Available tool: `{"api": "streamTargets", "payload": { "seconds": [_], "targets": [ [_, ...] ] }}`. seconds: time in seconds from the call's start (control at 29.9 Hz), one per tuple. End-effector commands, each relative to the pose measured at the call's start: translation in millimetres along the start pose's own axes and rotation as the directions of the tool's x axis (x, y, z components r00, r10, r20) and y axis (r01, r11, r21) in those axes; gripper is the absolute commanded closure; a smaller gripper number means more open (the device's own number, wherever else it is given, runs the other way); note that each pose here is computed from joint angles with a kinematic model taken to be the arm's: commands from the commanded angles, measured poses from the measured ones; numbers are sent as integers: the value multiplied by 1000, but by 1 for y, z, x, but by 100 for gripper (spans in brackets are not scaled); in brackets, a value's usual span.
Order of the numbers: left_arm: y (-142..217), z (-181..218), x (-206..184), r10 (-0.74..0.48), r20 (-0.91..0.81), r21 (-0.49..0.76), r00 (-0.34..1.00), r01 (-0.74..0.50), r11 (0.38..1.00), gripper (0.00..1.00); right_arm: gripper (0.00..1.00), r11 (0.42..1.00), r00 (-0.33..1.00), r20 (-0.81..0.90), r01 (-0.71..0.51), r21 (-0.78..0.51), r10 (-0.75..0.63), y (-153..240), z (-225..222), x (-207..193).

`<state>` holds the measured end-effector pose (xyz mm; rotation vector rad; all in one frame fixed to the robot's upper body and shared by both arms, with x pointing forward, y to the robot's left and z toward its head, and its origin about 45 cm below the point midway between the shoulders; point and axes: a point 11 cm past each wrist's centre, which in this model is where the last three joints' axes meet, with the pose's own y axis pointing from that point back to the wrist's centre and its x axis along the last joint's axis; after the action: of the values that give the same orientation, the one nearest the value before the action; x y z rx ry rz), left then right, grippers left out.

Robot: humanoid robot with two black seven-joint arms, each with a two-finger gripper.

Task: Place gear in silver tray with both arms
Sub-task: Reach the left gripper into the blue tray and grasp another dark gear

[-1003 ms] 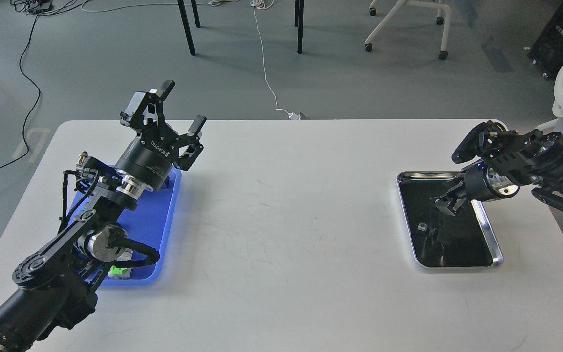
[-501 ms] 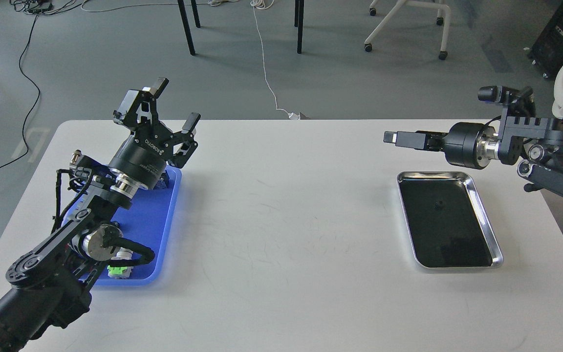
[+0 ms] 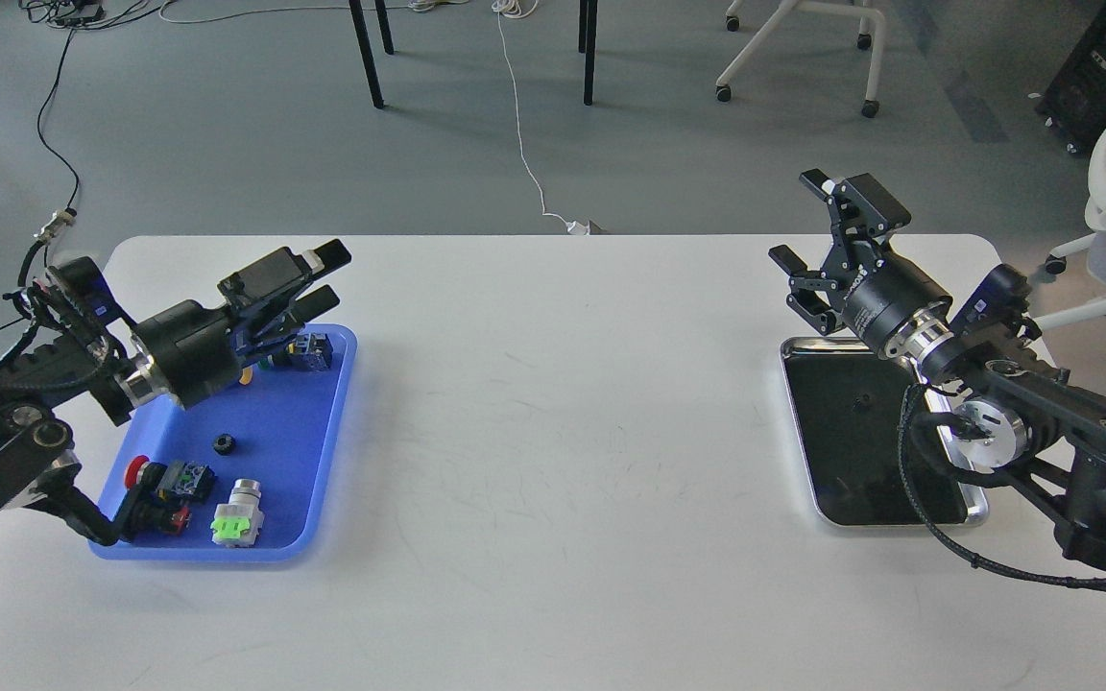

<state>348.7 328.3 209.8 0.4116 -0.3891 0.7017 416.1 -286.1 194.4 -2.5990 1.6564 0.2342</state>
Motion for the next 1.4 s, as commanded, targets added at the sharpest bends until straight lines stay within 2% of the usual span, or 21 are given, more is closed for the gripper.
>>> {"api": "streamTargets", "payload": {
  "seconds": [0.0,0.13,0.3,0.37,0.64,0.9,1.14,1.37],
  "targets": [
    [36,-26,6,-186,274,250,943,117,961,2,3,1000,1000,19,-14,10,14,1,-1,3],
    [65,-48,18,-415,513,484,752,146,863,2,3,999,999,41,-20,29,19,-1,-6,4],
    [72,-67,9,-556,591,583,584,168,795,2,3,996,977,207,-63,70,47,-1,-10,9],
    [72,-71,8,-596,597,610,537,177,772,2,2,996,974,223,-61,72,43,-3,-8,5],
    [60,-88,7,-656,565,659,499,206,724,7,2,996,972,229,-60,63,44,-1,-4,4],
    [53,-95,6,-675,548,676,494,214,705,20,2,996,972,229,-60,63,44,-1,-4,4],
    [55,-99,-2,-701,522,691,486,242,681,35,2,996,972,229,-61,65,45,-1,-4,4],
    [55,-100,-5,-710,518,694,478,250,675,37,2,996,972,229,-60,63,44,-1,-4,4]
  ]
}}
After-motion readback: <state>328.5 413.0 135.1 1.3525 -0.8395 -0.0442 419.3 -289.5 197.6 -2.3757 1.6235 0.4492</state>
